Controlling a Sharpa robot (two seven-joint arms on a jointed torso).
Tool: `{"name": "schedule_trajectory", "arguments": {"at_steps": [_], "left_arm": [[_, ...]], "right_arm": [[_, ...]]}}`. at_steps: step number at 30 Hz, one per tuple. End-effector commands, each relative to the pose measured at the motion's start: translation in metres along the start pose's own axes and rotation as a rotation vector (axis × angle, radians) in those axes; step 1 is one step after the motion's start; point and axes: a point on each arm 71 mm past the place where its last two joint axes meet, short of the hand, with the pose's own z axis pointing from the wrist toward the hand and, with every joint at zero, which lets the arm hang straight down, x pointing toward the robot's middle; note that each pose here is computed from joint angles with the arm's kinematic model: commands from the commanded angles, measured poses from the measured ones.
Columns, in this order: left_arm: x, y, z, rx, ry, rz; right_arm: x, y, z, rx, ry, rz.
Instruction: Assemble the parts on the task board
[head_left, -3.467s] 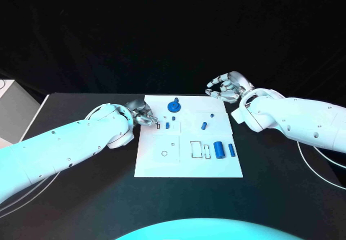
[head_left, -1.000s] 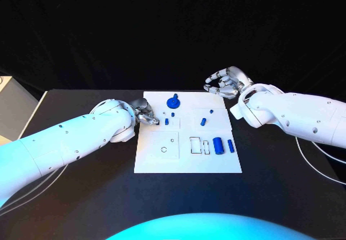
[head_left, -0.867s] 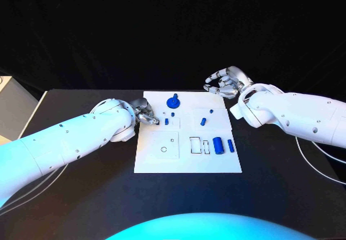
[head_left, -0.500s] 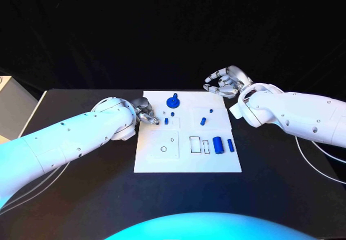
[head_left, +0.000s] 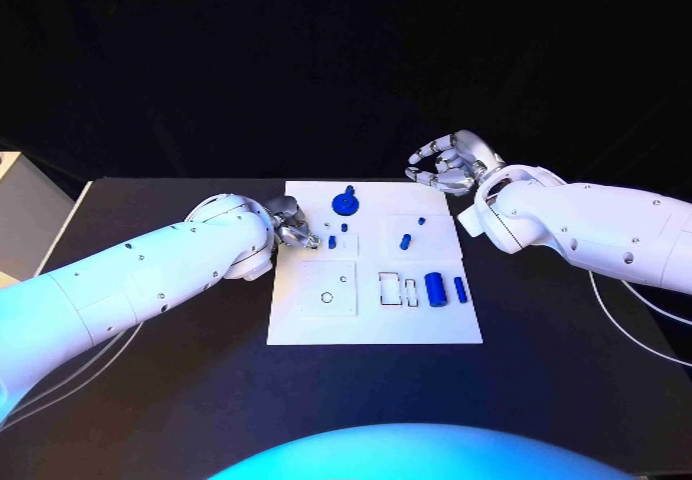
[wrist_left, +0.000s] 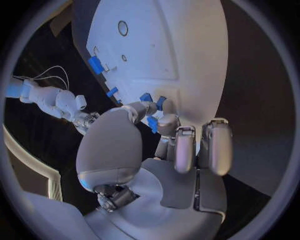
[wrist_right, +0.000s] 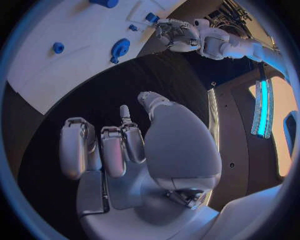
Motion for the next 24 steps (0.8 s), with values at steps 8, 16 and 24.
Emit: {"name": "schedule_trajectory", "arguments": {"at_steps": [8, 16, 24], "left_arm": [[0.0075, -0.0016, 0.0030, -0.009, 0.029, -0.026], [0.0074, -0.0001, 0.0037, -0.016, 0.031, -0.038], [0.0078, 0.0019, 0.0038, -0.028, 0.041, -0.037]], "right_arm": [[0.0007, 0.0018, -0.0002, -0.017, 0.003, -0.006], [0.0005, 0.0016, -0.0003, -0.017, 0.003, -0.006], [0.0004, 0.0014, -0.0002, -0.017, 0.002, -0.006]]}}
